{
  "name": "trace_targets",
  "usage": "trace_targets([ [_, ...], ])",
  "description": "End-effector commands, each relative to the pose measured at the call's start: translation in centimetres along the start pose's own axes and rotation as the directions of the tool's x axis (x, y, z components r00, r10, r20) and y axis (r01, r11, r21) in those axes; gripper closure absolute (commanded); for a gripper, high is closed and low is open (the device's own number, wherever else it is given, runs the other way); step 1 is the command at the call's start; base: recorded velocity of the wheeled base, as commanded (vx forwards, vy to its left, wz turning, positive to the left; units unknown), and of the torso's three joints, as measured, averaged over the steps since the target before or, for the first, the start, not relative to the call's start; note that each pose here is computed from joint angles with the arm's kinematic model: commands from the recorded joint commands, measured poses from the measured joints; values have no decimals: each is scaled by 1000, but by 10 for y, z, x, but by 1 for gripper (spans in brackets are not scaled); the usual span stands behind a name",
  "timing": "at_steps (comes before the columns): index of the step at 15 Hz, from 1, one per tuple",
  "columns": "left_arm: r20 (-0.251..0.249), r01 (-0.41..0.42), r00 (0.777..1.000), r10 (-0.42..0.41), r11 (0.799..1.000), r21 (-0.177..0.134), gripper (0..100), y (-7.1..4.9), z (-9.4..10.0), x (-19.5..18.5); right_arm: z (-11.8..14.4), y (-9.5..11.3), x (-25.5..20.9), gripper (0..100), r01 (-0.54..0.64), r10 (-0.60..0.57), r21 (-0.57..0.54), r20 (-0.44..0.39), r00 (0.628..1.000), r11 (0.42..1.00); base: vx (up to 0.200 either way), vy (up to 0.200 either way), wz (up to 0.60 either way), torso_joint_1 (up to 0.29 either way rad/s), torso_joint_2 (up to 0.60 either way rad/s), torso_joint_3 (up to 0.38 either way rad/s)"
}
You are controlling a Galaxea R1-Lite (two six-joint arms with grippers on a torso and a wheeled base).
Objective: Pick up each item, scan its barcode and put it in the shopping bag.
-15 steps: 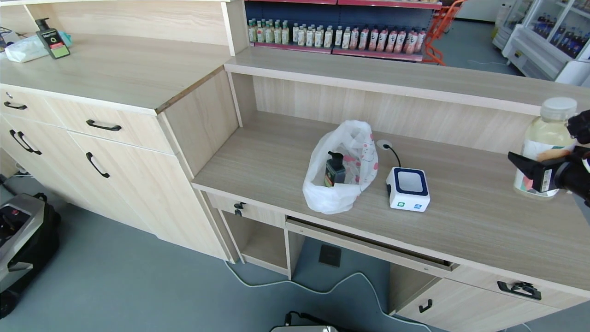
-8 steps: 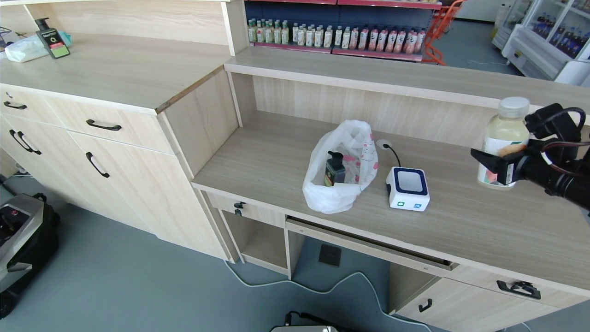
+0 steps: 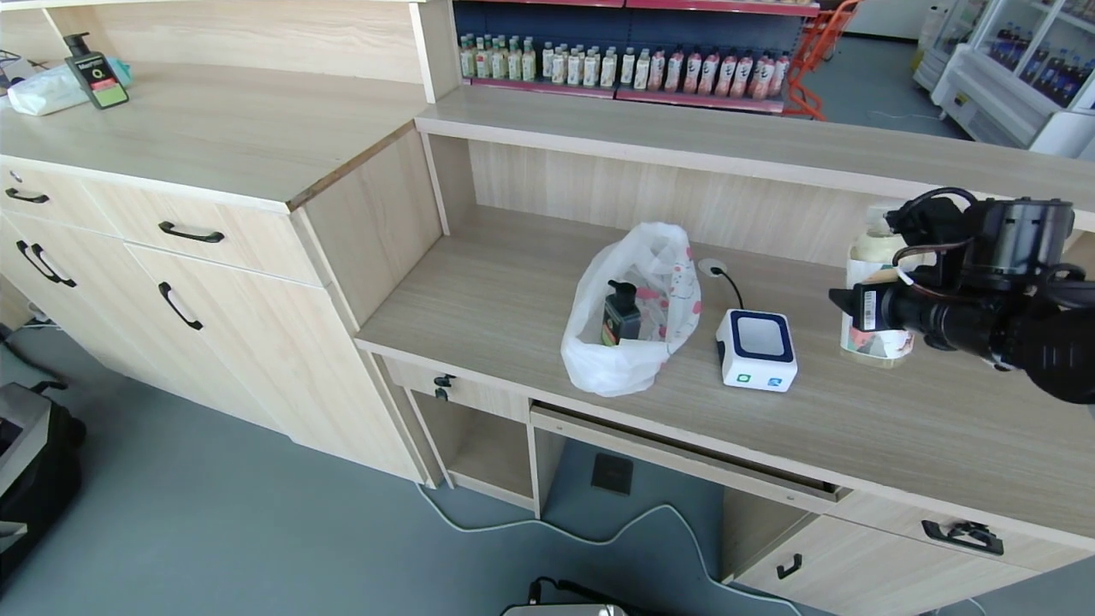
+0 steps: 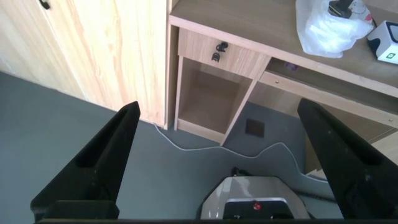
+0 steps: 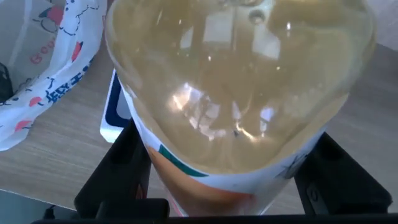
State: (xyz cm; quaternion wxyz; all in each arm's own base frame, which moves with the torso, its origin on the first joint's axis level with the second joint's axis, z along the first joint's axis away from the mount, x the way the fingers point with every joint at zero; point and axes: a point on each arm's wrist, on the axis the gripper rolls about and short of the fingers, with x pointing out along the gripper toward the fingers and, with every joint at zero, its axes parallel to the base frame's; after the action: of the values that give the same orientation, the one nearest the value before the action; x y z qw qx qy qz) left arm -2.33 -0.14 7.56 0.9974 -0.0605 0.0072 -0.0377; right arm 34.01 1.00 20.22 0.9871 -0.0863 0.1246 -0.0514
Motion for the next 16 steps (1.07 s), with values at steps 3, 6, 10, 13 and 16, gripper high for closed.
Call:
trace_targets([
  [3,1,-1,1000,1,1000,0,0,0,0,0,31,15,-6,100,17,-19,122,19,1000,992,0,0,0,0,0,0],
  [6,1,-1,1000,1,1000,0,0,0,0,0,35,16,-1,100,21,-20,129,-8,1000,991,0,0,0,0,0,0],
  [10,-3,5,1000,-5,999,-43,0,0,0,0,39,21,11,100,87,-86,186,-16,996,979,0,0,0,0,0,0],
  [13,-5,4,1000,-5,999,-44,0,0,0,0,39,21,11,100,88,-84,188,-31,996,978,0,0,0,0,0,0],
  [16,-5,7,1000,-8,999,-44,0,0,0,0,40,26,13,100,78,-74,192,-28,997,978,0,0,0,0,0,0],
])
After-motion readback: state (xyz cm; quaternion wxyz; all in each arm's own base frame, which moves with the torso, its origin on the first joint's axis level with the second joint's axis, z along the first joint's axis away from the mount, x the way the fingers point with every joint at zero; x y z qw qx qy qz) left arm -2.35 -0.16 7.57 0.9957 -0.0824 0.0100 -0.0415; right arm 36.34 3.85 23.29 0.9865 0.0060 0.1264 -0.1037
